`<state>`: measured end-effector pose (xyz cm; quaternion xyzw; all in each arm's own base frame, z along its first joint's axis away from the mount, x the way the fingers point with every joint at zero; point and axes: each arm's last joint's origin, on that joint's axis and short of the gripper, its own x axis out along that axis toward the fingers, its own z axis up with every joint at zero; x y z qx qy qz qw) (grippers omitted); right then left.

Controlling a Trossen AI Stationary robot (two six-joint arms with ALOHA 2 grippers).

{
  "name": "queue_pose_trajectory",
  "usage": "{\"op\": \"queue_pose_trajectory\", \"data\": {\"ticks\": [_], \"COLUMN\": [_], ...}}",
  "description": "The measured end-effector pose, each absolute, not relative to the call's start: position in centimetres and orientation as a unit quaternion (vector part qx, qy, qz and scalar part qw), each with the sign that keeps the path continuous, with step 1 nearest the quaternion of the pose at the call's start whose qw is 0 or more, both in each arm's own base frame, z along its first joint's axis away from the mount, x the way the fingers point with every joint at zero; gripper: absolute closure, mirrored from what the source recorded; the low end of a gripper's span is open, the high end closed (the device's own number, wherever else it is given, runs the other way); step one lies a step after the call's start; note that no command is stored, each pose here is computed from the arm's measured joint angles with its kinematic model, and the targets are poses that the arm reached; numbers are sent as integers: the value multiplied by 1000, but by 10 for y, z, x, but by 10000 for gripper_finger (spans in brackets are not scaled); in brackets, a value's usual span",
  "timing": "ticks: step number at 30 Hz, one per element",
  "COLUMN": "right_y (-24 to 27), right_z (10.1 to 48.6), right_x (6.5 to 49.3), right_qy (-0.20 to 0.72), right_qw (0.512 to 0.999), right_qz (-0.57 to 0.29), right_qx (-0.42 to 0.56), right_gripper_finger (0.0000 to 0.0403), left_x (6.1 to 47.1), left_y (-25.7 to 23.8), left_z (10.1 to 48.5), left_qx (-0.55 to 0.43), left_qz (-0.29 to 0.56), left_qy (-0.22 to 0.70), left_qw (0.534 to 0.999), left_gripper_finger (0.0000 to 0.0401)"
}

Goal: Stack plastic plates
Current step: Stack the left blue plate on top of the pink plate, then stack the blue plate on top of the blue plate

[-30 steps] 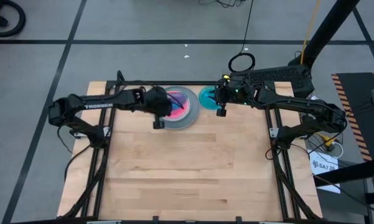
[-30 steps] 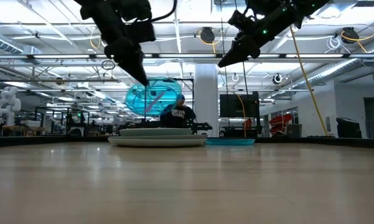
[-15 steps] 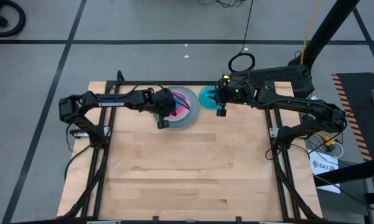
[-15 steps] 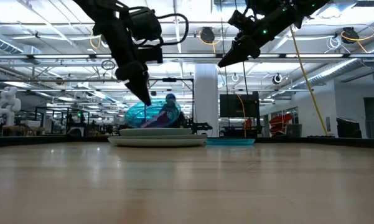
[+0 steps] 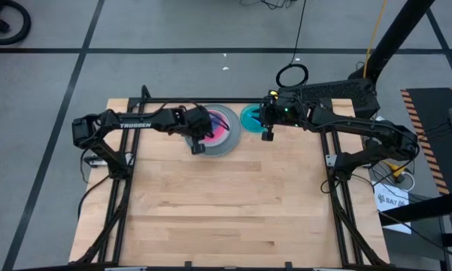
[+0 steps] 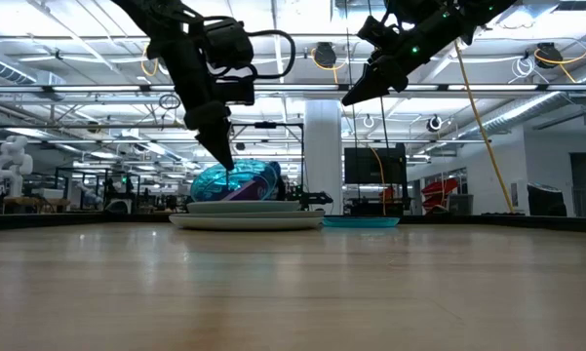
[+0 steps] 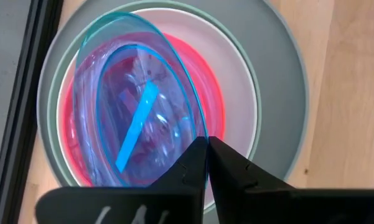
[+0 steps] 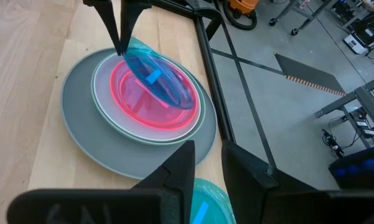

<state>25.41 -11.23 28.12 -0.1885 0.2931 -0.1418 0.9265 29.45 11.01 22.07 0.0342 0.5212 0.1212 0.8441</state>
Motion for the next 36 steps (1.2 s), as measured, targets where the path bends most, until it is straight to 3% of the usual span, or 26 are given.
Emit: {"op": "queue_pose_trajectory", "data": {"ticks": [11, 21, 29, 36], "right_y": [-112, -112, -112, -115], "right_z": [281, 279, 279, 274], "right_x": [254, 253, 253, 253], "right_qy": [293, 299, 282, 274], "right_qw": [927, 930, 941, 926], "right_qz": [-142, -148, -181, -255], "right_qx": [-187, -156, -48, 49], "right_gripper_finger": [330, 330, 330, 330], "left_x": [293, 291, 280, 254], "left_y": [115, 114, 115, 127], "left_z": [221, 220, 233, 236], "left_qx": [18, 35, 34, 38], "left_qz": [136, 121, 40, 44], "left_qy": [520, 533, 509, 496], "left_qw": [843, 837, 859, 866], "left_gripper_finger": [321, 318, 318, 318]}}
